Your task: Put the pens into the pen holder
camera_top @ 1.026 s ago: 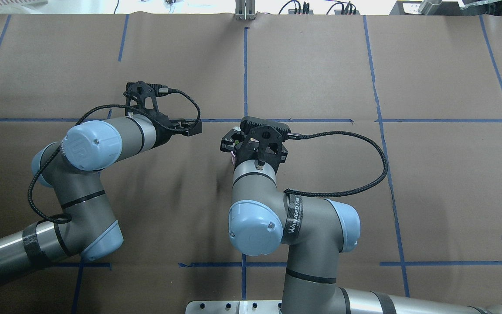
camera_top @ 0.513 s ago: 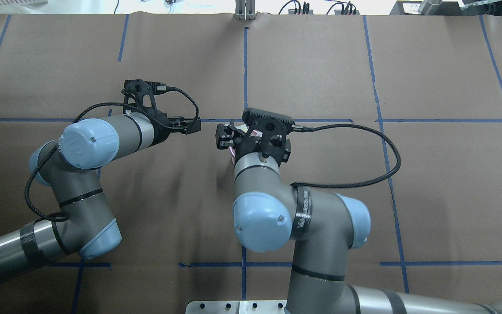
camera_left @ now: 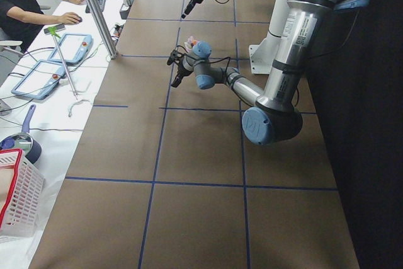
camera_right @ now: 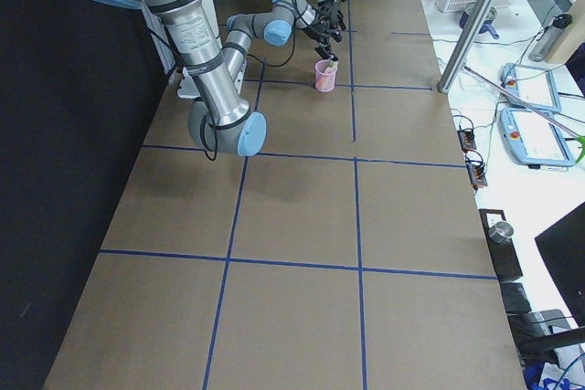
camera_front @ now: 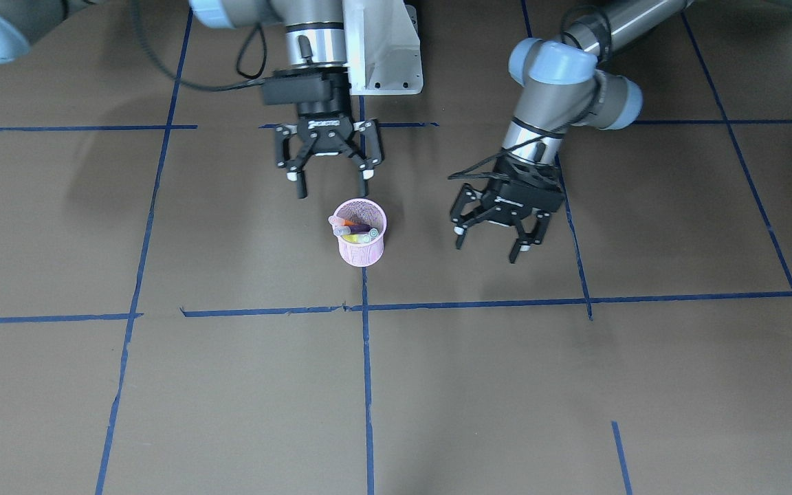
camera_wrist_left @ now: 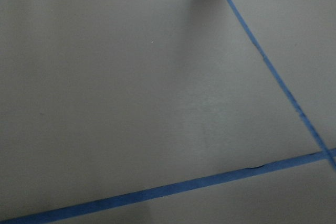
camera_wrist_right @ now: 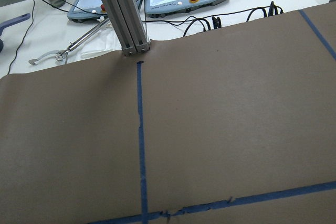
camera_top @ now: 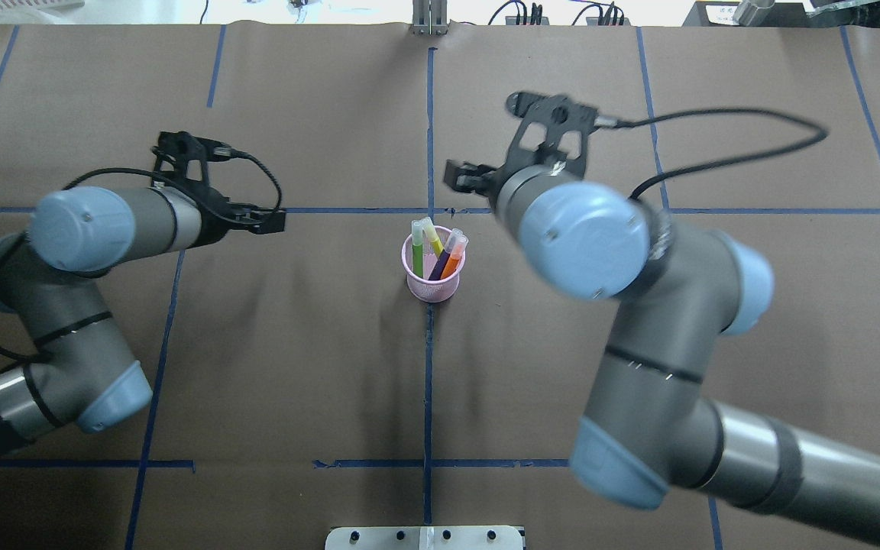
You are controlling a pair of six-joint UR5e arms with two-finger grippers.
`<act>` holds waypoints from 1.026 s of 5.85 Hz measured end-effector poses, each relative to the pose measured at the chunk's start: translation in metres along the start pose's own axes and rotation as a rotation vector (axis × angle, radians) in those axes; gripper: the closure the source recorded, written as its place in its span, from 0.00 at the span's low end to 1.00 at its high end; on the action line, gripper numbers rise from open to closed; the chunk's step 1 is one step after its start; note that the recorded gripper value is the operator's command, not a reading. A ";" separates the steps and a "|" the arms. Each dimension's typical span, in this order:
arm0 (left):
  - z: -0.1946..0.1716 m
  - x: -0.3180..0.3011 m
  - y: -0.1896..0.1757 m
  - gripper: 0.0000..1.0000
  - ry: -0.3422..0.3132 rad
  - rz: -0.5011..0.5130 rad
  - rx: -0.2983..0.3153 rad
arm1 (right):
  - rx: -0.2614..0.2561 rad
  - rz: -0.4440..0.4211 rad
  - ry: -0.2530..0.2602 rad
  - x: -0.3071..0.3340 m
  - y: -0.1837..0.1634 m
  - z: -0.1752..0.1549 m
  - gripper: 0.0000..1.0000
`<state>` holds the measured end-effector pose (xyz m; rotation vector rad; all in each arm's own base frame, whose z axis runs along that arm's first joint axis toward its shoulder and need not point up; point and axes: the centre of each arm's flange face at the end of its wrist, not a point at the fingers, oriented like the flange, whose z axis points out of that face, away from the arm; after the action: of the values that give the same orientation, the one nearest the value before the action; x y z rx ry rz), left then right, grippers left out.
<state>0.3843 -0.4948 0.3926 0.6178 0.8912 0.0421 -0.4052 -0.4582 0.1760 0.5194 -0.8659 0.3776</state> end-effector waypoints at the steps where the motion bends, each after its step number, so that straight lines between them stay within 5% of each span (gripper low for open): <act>1: -0.013 -0.058 -0.007 0.00 -0.019 0.048 -0.052 | -0.088 -0.021 0.007 0.046 -0.042 -0.004 0.00; 3: -0.070 -0.187 -0.036 0.00 -0.012 0.102 -0.148 | -0.225 -0.079 0.015 0.155 -0.120 -0.019 0.00; 6: -0.166 -0.337 -0.068 0.00 -0.105 0.167 -0.285 | -0.352 -0.236 0.083 0.309 -0.166 -0.033 0.00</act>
<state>0.0312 -0.5656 0.5205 0.4224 0.7137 0.2802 -0.1156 -0.5418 0.3585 0.2724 -0.7606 0.0272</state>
